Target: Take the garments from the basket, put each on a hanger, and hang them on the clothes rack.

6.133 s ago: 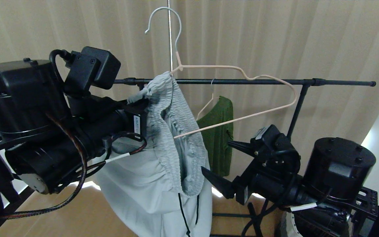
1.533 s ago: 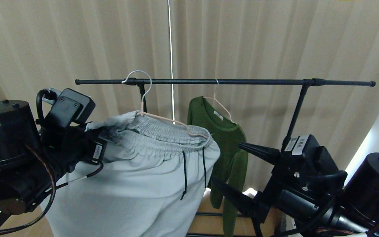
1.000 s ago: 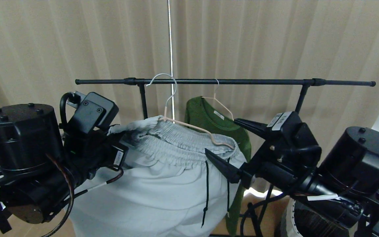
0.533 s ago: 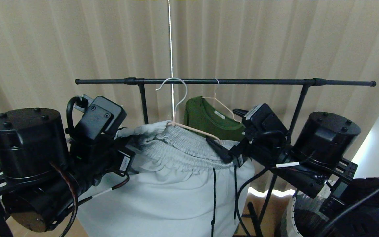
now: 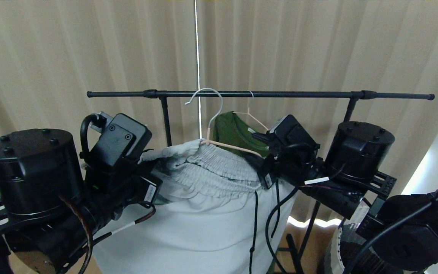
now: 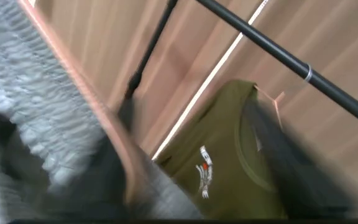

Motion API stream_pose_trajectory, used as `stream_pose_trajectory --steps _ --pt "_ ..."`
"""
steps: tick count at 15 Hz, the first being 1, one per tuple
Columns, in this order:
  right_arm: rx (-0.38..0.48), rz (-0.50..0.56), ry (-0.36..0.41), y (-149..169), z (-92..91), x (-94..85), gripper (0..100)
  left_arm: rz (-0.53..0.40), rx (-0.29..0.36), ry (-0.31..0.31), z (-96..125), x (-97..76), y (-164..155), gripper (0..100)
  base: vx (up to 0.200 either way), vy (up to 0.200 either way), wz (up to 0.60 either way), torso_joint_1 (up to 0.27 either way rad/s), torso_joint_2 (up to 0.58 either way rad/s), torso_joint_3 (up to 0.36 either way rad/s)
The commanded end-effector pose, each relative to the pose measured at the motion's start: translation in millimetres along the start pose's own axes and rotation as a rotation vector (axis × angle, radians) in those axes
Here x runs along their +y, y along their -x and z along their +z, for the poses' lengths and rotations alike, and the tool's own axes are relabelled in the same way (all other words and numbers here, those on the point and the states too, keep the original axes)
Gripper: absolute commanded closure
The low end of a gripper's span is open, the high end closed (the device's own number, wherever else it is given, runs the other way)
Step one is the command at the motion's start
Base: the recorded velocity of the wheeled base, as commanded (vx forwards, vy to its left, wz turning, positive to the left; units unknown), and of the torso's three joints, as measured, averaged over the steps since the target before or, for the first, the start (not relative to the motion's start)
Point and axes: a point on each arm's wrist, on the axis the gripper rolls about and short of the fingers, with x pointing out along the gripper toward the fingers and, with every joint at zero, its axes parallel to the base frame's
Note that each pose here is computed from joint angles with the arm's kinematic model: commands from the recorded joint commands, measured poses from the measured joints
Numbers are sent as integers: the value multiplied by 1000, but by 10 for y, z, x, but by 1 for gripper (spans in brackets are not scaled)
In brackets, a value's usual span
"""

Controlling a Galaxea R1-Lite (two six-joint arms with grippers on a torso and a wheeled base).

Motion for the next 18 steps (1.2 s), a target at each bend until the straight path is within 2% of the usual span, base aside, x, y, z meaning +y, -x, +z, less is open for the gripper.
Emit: stream_pose_trajectory --steps 1,11,12,14,16,18 --pt "-4 5 0 -3 12 24 100 6 7 -3 -9 -3 -8 100 0 0 0 0 0 0" --pt "-22 -17 -3 34 74 -6 100 8 -3 2 -90 13 47 100 0 0 0 0 0 0" --pt "-14 -27 -3 51 67 -11 100 5 -9 7 -80 13 50 0 0 0 0 0 0 0" --pt "36 -98 -15 184 7 -42 100 -1 -7 59 -152 50 171 0 0 0 0 0 0 0" --pt "40 -145 -43 311 21 -170 100 -96 -52 131 -215 103 362 0 0 0 0 0 0 0" --pt "25 -181 -43 383 66 -270 100 -113 -75 146 -278 211 486 0 0 0 0 0 0 0"
